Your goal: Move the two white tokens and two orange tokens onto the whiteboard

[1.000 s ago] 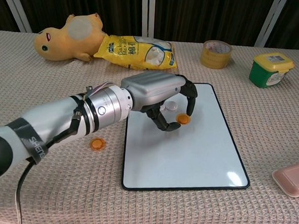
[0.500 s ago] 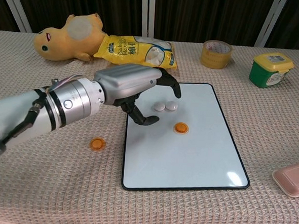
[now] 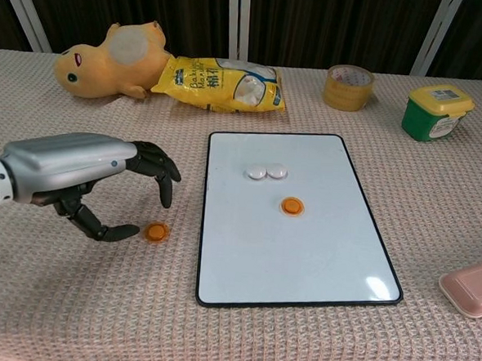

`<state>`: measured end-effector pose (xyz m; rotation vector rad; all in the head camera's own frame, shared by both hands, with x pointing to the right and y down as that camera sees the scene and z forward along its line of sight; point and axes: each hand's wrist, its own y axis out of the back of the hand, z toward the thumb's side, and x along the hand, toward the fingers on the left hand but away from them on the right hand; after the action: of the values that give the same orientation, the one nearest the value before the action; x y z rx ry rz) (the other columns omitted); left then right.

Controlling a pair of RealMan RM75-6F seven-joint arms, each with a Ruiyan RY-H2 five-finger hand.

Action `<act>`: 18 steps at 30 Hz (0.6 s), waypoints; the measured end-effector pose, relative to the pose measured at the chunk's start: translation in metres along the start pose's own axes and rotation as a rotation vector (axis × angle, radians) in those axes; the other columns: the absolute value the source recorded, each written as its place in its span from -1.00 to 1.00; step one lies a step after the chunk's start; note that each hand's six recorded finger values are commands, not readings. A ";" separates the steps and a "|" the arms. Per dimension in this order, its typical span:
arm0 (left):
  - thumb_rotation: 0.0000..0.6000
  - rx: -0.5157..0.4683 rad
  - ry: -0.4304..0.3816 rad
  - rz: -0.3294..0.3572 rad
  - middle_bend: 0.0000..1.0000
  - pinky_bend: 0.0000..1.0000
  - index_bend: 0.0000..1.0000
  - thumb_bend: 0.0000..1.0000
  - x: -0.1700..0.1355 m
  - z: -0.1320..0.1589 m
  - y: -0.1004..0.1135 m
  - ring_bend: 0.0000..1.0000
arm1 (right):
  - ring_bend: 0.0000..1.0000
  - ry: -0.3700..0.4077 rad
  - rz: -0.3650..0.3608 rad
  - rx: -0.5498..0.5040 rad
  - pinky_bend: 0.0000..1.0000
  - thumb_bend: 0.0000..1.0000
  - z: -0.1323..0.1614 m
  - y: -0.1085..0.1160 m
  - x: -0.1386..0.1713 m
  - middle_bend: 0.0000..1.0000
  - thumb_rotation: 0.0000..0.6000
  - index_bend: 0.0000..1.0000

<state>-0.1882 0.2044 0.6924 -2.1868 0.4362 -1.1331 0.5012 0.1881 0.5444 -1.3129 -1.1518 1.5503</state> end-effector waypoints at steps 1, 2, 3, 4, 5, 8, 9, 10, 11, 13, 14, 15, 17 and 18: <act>1.00 0.001 -0.004 -0.005 -0.65 -0.73 -0.26 -0.37 -0.003 -0.001 -0.004 -0.89 | -1.00 0.000 0.000 0.002 -1.00 -0.05 0.000 0.000 0.000 -1.00 1.00 -1.00; 1.00 0.001 -0.007 -0.007 -0.65 -0.73 -0.27 -0.37 -0.004 -0.002 -0.006 -0.89 | -1.00 0.001 0.002 0.005 -1.00 -0.05 0.000 0.000 0.000 -1.00 1.00 -1.00; 1.00 0.001 -0.009 -0.007 -0.65 -0.73 -0.27 -0.37 -0.005 -0.003 -0.007 -0.89 | -1.00 0.001 0.003 0.006 -1.00 -0.05 0.000 0.000 0.000 -1.00 1.00 -1.00; 1.00 -0.001 -0.012 -0.006 -0.65 -0.73 -0.27 -0.37 -0.006 -0.004 -0.009 -0.89 | -1.00 0.001 0.004 0.007 -1.00 -0.05 0.001 0.000 -0.001 -1.00 1.00 -1.00; 0.99 -0.004 -0.014 -0.006 -0.65 -0.73 -0.27 -0.37 -0.006 -0.004 -0.011 -0.89 | -1.00 0.001 0.005 0.008 -1.00 -0.05 0.001 0.000 -0.001 -1.00 1.00 -1.00; 1.00 -0.006 -0.018 -0.001 -0.65 -0.73 -0.27 -0.37 -0.005 -0.005 -0.015 -0.90 | -1.00 -0.001 0.007 0.009 -1.00 -0.05 0.000 0.000 -0.001 -1.00 1.00 -1.00; 1.00 -0.008 -0.017 0.003 -0.65 -0.73 -0.27 -0.37 -0.004 -0.006 -0.016 -0.90 | -1.00 -0.003 0.009 0.009 -1.00 -0.05 0.000 0.000 -0.001 -1.00 1.00 -1.00; 0.99 -0.009 -0.015 0.008 -0.65 -0.73 -0.27 -0.37 -0.003 -0.007 -0.017 -0.90 | -1.00 -0.005 0.011 0.009 -1.00 -0.05 -0.001 -0.001 -0.001 -1.00 1.00 -1.00; 1.00 -0.009 -0.012 0.012 -0.65 -0.73 -0.27 -0.37 -0.002 -0.009 -0.018 -0.90 | -1.00 -0.007 0.013 0.009 -1.00 -0.05 -0.001 -0.001 -0.001 -1.00 1.00 -1.00; 0.99 -0.007 -0.006 0.020 -0.65 -0.73 -0.27 -0.37 0.001 -0.013 -0.021 -0.90 | -1.00 -0.009 0.014 0.008 -1.00 -0.05 -0.002 -0.002 -0.001 -1.00 1.00 -1.00; 0.99 -0.004 -0.005 0.023 -0.65 -0.73 -0.27 -0.37 0.002 -0.014 -0.022 -0.90 | -1.00 -0.010 0.014 0.008 -1.00 -0.05 -0.002 -0.002 -0.001 -1.00 1.00 -1.00; 0.99 -0.001 -0.003 0.027 -0.65 -0.73 -0.28 -0.37 0.003 -0.016 -0.023 -0.90 | -1.00 -0.010 0.014 0.008 -1.00 -0.05 -0.002 -0.002 -0.001 -1.00 1.00 -1.00; 0.99 0.006 -0.002 0.035 -0.65 -0.73 -0.28 -0.37 0.005 -0.017 -0.025 -0.89 | -1.00 -0.010 0.015 0.009 -1.00 -0.05 -0.002 -0.002 -0.001 -1.00 1.00 -1.00; 0.99 0.006 -0.002 0.036 -0.65 -0.73 -0.29 -0.37 0.005 -0.017 -0.025 -0.89 | -1.00 -0.009 0.014 0.009 -1.00 -0.05 -0.002 -0.002 -0.002 -1.00 1.00 -1.00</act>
<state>-0.1993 0.2140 0.7197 -2.1663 0.4692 -1.1111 0.5033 0.1875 0.5471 -1.3123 -1.1423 1.5715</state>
